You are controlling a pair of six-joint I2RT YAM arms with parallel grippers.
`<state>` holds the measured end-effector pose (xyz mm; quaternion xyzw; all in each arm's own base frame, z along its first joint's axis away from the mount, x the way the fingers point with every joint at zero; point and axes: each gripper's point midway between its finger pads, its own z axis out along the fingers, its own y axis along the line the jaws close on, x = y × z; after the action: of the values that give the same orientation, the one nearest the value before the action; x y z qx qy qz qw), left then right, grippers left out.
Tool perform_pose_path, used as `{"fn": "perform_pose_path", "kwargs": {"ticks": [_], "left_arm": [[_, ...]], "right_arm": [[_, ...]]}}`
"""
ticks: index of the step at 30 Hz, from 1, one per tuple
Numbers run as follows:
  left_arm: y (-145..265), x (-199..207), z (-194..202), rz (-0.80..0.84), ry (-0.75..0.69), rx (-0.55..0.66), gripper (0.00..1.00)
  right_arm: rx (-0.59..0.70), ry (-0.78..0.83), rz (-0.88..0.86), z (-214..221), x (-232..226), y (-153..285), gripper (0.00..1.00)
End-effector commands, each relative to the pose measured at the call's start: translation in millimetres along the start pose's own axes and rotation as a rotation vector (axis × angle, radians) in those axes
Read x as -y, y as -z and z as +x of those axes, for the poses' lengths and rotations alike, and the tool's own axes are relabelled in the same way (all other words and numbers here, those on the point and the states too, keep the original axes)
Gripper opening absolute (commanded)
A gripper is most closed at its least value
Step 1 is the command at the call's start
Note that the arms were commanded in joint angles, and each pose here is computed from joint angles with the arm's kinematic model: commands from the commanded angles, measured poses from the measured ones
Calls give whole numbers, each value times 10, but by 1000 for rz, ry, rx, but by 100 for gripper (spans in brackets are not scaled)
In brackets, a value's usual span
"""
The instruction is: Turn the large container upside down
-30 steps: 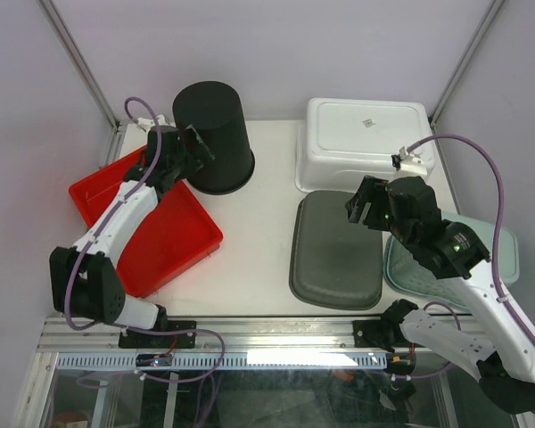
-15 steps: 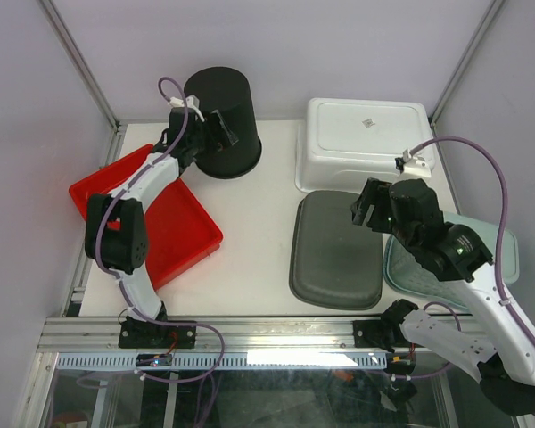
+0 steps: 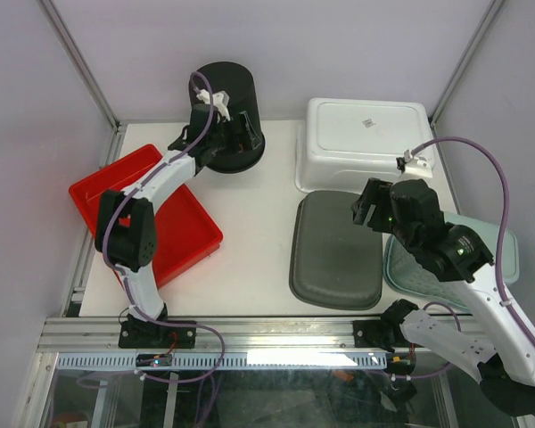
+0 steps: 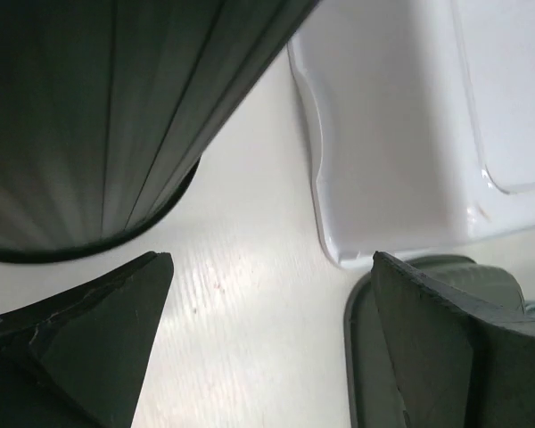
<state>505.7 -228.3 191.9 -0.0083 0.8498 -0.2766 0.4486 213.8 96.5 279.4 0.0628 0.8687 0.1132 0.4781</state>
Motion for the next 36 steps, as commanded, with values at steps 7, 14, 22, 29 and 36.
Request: {"fn": "perform_pose_path", "kwargs": {"ticks": [7, 14, 22, 29, 36], "left_arm": [[1089, -331, -726, -120, 106, 278, 99], [1320, -734, -958, 7, 317, 427, 99], [1084, -1097, -1068, 42, 553, 454, 99], [684, -1280, -1196, 52, 657, 412, 99], [419, -1357, -1113, 79, 722, 373, 99]], "right_arm": [[25, 4, -8, -71, -69, -100, 74], [35, 8, -13, -95, -66, -74, 74], [57, -3, -2, -118, 18, 39, 74], [63, -9, 22, -102, 105, 98, 74], [68, -15, 31, -101, 135, 120, 74]]}}
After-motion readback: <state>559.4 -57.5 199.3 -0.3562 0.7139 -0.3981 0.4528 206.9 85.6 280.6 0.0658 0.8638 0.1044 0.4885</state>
